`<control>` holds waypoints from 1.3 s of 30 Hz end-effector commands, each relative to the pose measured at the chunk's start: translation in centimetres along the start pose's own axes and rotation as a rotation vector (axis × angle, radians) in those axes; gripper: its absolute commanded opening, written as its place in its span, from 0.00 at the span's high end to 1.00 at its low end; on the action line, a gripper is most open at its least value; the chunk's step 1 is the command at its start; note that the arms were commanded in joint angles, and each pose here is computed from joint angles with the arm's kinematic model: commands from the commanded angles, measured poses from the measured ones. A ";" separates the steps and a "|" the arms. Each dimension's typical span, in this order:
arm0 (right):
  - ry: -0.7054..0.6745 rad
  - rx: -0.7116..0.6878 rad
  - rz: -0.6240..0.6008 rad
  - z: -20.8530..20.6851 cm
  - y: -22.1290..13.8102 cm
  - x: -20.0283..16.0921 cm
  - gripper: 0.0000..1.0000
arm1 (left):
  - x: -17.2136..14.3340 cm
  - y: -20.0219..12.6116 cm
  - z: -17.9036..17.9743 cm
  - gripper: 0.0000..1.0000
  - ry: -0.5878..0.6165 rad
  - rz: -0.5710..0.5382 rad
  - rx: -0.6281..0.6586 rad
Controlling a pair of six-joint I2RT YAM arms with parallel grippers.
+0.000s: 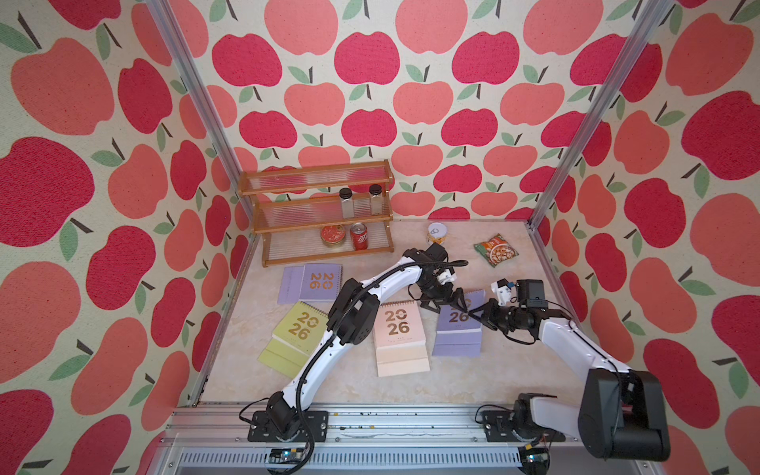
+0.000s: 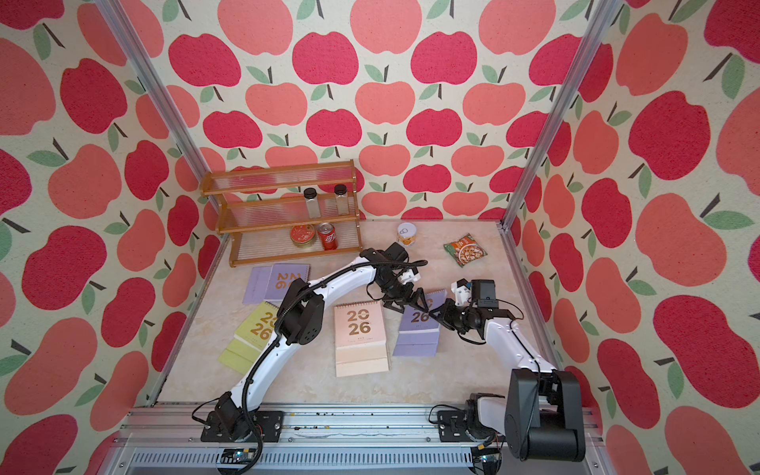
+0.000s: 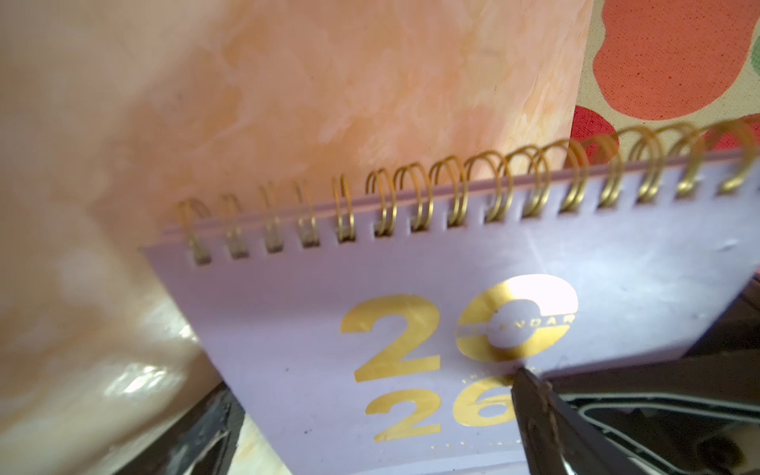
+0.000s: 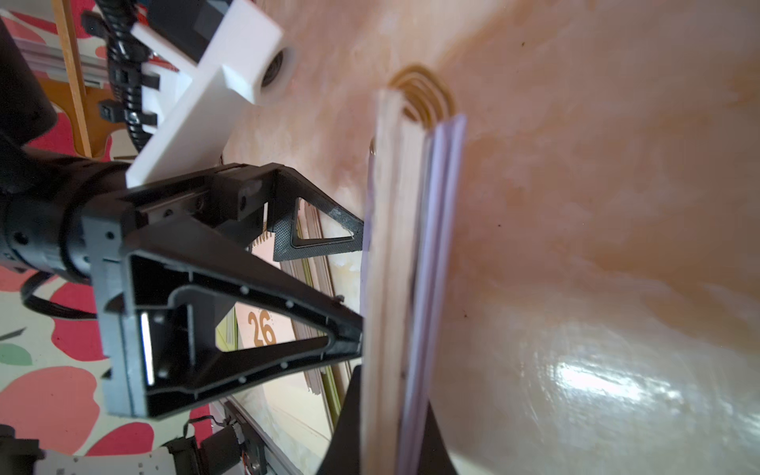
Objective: Stack the calendars
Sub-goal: Pick up the calendar at the center of the board, then place the calendar at the calendar.
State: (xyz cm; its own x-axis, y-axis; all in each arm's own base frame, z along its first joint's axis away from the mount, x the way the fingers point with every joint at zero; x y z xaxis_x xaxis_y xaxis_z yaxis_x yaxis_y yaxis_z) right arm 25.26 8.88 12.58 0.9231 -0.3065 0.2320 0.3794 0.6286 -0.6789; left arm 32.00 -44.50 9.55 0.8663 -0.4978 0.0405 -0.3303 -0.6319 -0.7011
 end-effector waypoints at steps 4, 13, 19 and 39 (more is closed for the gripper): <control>-0.147 -0.042 -0.105 2.7 -3.4 2.1 1.00 | 1.6 -2.7 -1.5 0.03 0.091 -0.112 -0.006; -0.251 0.029 -0.202 5.9 -7.4 4.1 1.00 | 3.6 -14.1 -4.2 0.02 0.262 -0.461 0.086; -0.309 0.247 -0.125 9.4 -5.6 3.8 1.00 | 0.6 -22.1 -3.6 0.00 0.303 -0.699 0.204; -0.326 0.534 0.204 16.6 6.2 -1.9 1.00 | -11.7 -32.4 4.3 0.00 0.084 -0.958 0.425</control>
State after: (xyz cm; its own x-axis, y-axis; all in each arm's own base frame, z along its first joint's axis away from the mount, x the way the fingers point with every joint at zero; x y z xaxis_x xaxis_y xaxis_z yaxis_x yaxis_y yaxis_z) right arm 26.58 23.39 18.25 0.9306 0.0376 0.3642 0.1183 0.9104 -0.3964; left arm 34.50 -16.47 28.41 0.6798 0.0320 0.7327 0.6253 -0.5472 -0.5564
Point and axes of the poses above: each gripper's point midway between its finger pads, its own y axis out along the fingers, its own z axis along the line the jaws close on, x = y × z, the point moved 5 cm from there along -y, back along the fingers, and after that the axes turned 1 degree about y, right-handed, at the moved point
